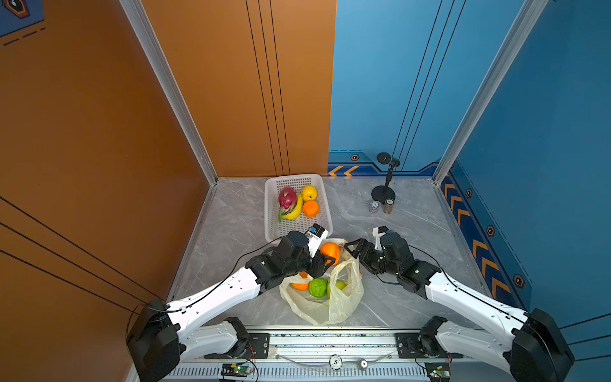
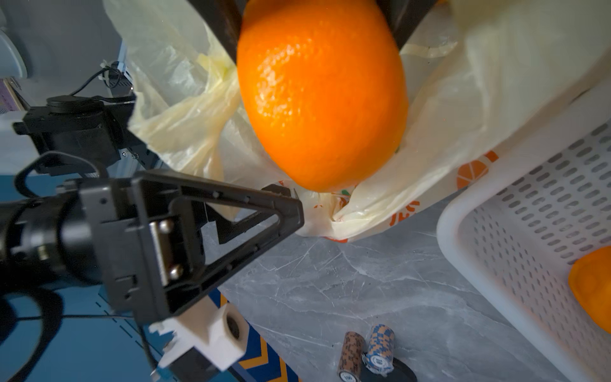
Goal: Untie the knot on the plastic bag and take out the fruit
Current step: 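Carry the orange to the white basket with the left gripper while the right draws back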
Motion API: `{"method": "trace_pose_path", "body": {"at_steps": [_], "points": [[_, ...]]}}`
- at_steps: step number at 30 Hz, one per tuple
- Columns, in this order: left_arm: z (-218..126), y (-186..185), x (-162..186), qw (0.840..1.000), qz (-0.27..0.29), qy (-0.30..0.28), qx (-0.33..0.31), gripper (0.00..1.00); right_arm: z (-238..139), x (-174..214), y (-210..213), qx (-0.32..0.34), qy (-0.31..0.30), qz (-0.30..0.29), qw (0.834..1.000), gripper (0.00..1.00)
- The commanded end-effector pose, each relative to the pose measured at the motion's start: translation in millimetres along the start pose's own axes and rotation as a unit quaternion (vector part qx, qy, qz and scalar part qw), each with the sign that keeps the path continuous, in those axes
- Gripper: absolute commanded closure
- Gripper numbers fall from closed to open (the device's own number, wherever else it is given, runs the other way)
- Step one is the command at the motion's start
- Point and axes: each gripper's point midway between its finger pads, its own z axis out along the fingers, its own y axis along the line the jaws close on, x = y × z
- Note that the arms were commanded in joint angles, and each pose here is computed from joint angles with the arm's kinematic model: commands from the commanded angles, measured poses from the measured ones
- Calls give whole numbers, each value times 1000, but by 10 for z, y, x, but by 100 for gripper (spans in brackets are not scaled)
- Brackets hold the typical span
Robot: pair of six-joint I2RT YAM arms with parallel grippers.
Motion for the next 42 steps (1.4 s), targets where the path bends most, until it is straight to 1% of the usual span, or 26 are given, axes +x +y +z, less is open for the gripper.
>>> {"method": "trace_pose_path", "body": {"at_steps": [1,4,6,7,9,12,14,17,20,21,25,28,34,42], "points": [[-141,33,-92,1000,-4,-19,-16,53,-72,43,-260,42,-1,-14,999,12],[-268,25,-294,999,-8,-46,-20,53,-157,-17,-181,28,-18,-25,999,10],[-359,74,-460,997,-16,-66,-37,53,-236,-83,-97,15,-36,-36,999,8],[-402,157,-475,996,-25,-61,-58,53,-284,-121,-40,7,-47,-43,998,6],[-495,286,-602,993,-41,-72,-88,54,-393,-207,93,-11,-68,-57,996,3],[-614,454,-764,988,-56,-93,-112,54,-565,-314,315,-40,-96,-80,991,0],[-689,573,-858,984,-63,-107,-127,54,-671,-369,450,-54,-108,-94,988,0],[-800,820,-957,977,-76,-114,-162,55,-799,-411,666,-76,-114,-119,983,0],[-867,1126,-944,969,-84,-102,-208,56,-854,-383,856,-86,-100,-151,980,0],[-944,1199,-1038,965,-78,-107,-227,56,-865,-361,922,-88,-93,-164,978,0],[-995,1576,-999,950,-64,-61,-300,57,-830,-241,1097,-72,-62,-216,972,0],[-929,1753,-975,944,-49,-22,-325,57,-746,-98,1185,-62,-39,-244,967,0],[-679,2016,-859,935,-22,65,-349,57,-573,59,1231,-54,-12,-254,966,0],[-319,2330,-657,912,18,170,-372,58,-489,135,1212,-44,0,-257,965,0]]}}
